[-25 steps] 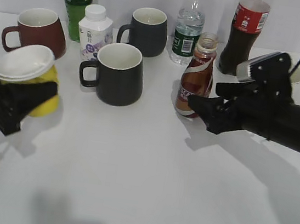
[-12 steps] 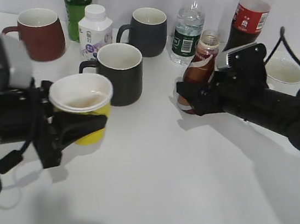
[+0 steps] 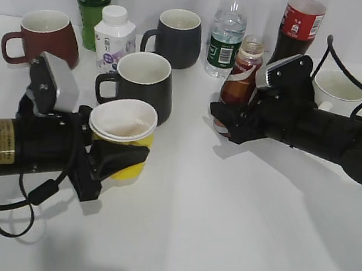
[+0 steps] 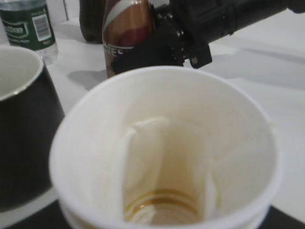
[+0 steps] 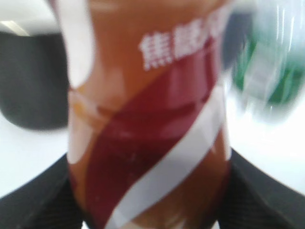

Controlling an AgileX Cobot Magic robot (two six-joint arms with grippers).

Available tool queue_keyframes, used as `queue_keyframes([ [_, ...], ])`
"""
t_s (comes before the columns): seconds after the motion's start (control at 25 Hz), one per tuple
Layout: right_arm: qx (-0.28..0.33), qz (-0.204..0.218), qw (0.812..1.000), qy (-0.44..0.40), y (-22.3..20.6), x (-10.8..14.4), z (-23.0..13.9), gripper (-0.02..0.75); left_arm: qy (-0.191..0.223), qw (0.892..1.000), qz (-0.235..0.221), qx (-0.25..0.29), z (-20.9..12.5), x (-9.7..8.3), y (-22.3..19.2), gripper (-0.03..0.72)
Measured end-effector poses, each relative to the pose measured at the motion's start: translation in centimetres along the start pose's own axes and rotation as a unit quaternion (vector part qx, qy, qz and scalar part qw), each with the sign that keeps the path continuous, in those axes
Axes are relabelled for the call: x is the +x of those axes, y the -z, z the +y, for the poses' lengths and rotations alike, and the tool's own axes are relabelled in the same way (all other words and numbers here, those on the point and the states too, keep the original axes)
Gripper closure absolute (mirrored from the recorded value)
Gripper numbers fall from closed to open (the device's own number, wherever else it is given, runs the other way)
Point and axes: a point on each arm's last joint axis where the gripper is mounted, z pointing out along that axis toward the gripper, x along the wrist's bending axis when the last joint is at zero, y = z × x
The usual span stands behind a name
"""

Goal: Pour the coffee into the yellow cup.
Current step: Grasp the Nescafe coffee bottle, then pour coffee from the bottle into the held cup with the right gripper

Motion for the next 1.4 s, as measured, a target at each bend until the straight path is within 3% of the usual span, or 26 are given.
queue_keyframes([
  [0.28, -0.011, 0.011, 0.997, 0.075, 0.6, 0.3, 1.5, 0.234, -0.002, 1.0, -0.012, -0.001, -0.3, 0.3, -0.8, 0.309],
  [0.56, -0.046, 0.012, 0.979, 0.199, 1.2, 0.5, 4.2, 0.234, -0.01, 1.0, -0.027, 0.002, -0.4, 0.0, -0.8, 0.309],
  [1.0, -0.063, 0.08, 0.928, 0.358, 0.8, 1.3, 5.8, 0.234, -0.034, 0.998, -0.048, -0.008, 0.3, 0.0, -1.4, 0.309],
  [1.4, -0.087, 0.066, 0.877, 0.467, 1.6, 1.5, 7.4, 0.234, -0.077, 0.993, -0.087, -0.017, 2.1, -1.3, -4.5, 0.309],
])
